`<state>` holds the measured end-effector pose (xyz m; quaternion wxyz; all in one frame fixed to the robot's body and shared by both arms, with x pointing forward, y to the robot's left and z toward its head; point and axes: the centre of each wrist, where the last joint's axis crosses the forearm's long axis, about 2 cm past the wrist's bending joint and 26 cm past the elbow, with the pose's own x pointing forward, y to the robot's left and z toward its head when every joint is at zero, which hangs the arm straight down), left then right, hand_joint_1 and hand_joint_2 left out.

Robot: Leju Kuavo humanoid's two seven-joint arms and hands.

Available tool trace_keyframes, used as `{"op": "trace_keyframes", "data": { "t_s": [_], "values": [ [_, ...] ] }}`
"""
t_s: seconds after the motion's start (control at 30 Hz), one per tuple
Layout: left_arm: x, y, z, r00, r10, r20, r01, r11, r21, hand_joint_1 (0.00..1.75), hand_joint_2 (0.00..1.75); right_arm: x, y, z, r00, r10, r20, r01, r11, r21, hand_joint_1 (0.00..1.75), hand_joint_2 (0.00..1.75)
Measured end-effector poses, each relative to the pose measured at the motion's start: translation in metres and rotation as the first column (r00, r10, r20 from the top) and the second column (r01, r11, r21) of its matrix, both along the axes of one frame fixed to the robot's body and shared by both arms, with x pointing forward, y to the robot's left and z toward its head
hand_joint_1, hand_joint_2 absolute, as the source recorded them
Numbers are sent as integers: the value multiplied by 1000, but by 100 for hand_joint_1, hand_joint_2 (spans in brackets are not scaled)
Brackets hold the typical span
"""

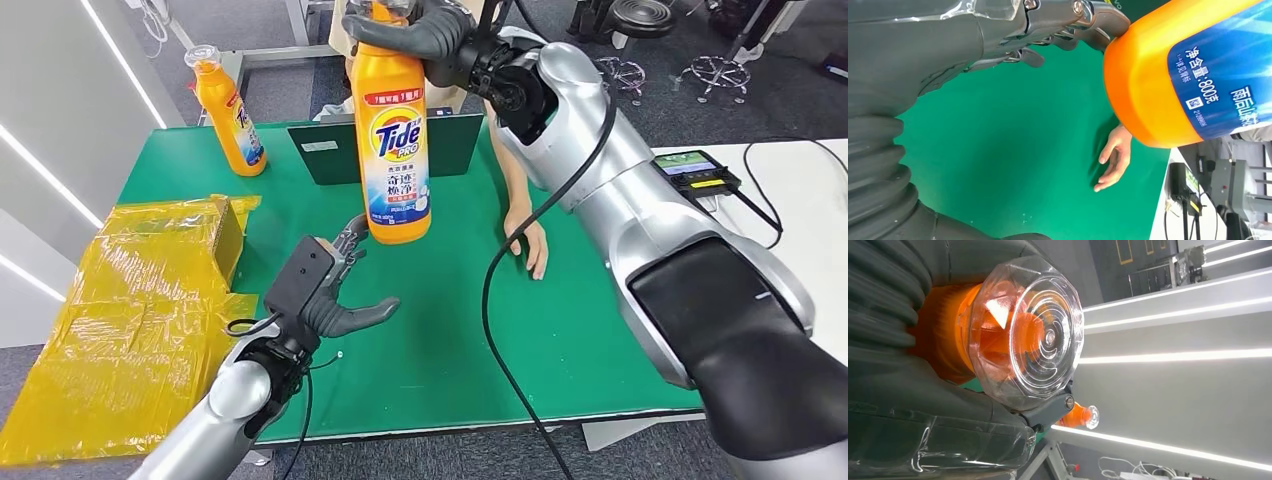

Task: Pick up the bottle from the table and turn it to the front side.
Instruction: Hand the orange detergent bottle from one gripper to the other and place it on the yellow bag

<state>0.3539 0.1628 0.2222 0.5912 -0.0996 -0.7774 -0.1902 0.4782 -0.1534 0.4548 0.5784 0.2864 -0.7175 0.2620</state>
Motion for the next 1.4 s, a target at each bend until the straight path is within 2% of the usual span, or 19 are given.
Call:
{"op": "trace_keyframes", "data": {
  "t_s": [0.23, 0.43, 0.6, 0.8, 1.13, 1.17, 1.27, 1.3, 1.4],
  "values": [
    [17, 1, 8, 1000, 12, 3, -12, 1000, 27, 0, 175, 3, -2, -8, 1000, -19, 0, 19, 1000, -11, 175, 175],
    [37, 5, 22, 999, 37, 34, -40, 996, 81, 0, 175, 4, -1, -28, 999, -32, -35, 31, 999, -36, 175, 175],
    [47, 9, 24, 998, 57, 31, -60, 993, 104, 0, 175, 3, -1, -40, 997, -38, -63, 34, 998, -50, 175, 175],
    [56, 15, 24, 995, 99, 34, -103, 986, 131, 0, 175, 3, 1, -50, 996, -33, -84, 27, 997, -71, 175, 175],
    [60, 19, 20, 995, 97, -18, -94, 989, 115, 0, 175, 1, 7, -54, 995, -15, -99, 7, 997, -80, 175, 175],
    [60, 19, 18, 995, 92, -28, -88, 990, 111, 28, 175, 0, 9, -55, 995, -11, -101, 3, 997, -79, 175, 175],
    [58, 15, 16, 996, 76, -55, -70, 992, 104, 159, 175, -2, 14, -58, 994, 0, -109, -8, 997, -76, 175, 175],
    [57, 13, 16, 996, 69, -63, -62, 993, 104, 175, 175, -2, 16, -59, 994, 2, -111, -10, 997, -74, 175, 175],
    [55, 4, 16, 995, 42, -86, -33, 994, 101, 175, 175, -4, 20, -58, 994, 8, -110, -15, 998, -69, 175, 175]
  ]
}}
